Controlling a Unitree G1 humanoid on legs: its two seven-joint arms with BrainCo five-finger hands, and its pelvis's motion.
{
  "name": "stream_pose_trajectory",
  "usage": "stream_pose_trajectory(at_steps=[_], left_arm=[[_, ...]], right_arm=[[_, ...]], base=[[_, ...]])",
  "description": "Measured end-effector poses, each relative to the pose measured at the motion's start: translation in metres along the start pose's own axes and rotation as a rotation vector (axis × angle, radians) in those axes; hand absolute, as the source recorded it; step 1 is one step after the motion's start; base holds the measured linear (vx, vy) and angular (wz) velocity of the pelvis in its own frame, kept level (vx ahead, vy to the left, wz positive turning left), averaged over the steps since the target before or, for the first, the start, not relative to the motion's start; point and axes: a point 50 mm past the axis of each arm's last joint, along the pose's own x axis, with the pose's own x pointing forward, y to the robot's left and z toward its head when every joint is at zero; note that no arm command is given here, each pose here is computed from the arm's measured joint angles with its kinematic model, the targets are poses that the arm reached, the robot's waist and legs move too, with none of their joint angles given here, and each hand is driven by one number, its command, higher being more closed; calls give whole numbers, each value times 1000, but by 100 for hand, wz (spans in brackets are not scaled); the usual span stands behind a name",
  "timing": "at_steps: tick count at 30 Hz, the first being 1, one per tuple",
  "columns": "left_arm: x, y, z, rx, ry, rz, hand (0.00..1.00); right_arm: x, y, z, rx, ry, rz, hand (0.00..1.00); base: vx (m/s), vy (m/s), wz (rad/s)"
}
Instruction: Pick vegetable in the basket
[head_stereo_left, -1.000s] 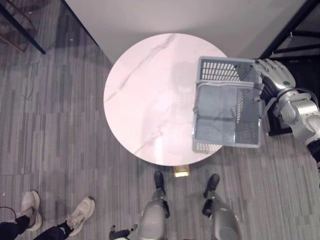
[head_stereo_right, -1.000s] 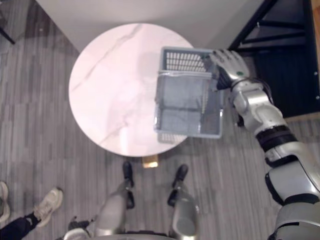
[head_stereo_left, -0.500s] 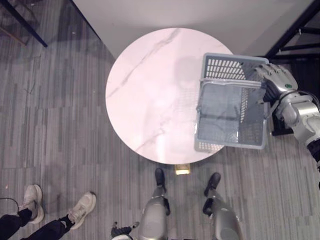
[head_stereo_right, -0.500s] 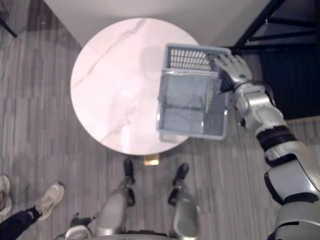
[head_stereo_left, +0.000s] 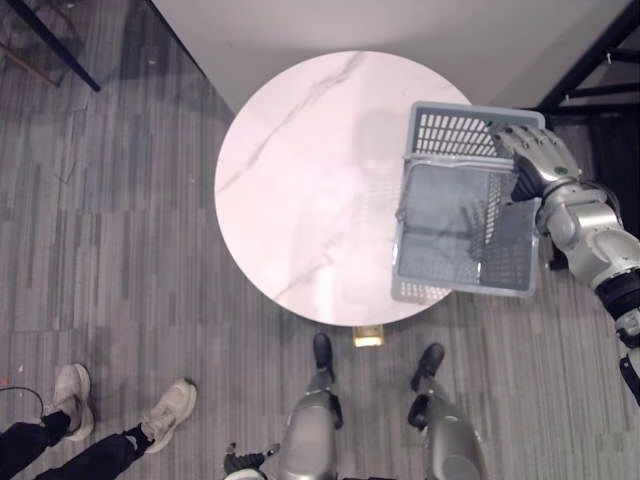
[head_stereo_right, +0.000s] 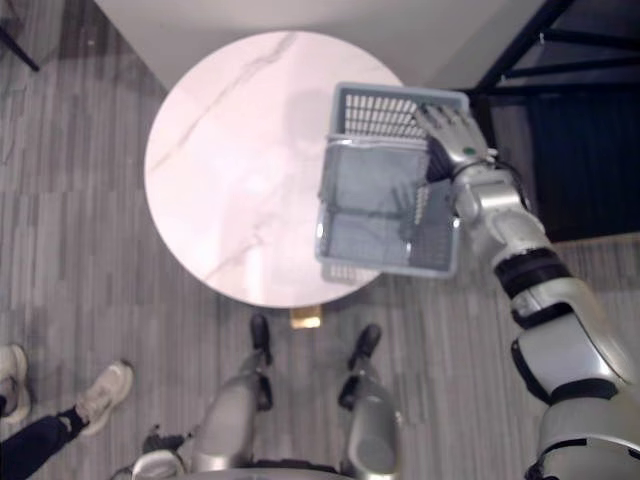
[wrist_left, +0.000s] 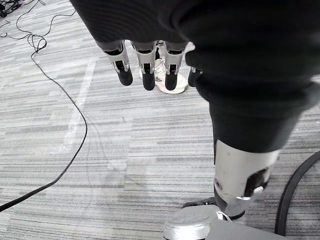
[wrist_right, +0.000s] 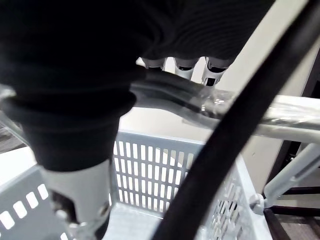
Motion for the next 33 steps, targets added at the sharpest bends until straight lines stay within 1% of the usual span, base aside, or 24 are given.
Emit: stream_pose_trajectory(at_steps=[6,14,21,25,28,33], left_arm=[[0,-3,3,17,-9,-9,0],[0,-5,10,26,-30,-9,0],[0,-6,10,41,-35,-13,0],[0,-6,10,50,-37,-14,0],[0,-6,10,79,-36,-18,0],[2,-3,7,91,-10,-22,0]], right_arm=[[5,2,10,50,1,-8,100],[9,8,10,76,49,-5,100],[7,19,7,87,79,40,100],[2,29,6,88,76,91,100],[-6,35,12,75,22,133,100],[-45,70,27,66,-115,278,100]], base=[[0,0,0],[0,0,0],[0,0,0],[0,0,0],[18,4,-6],[13,4,-3]])
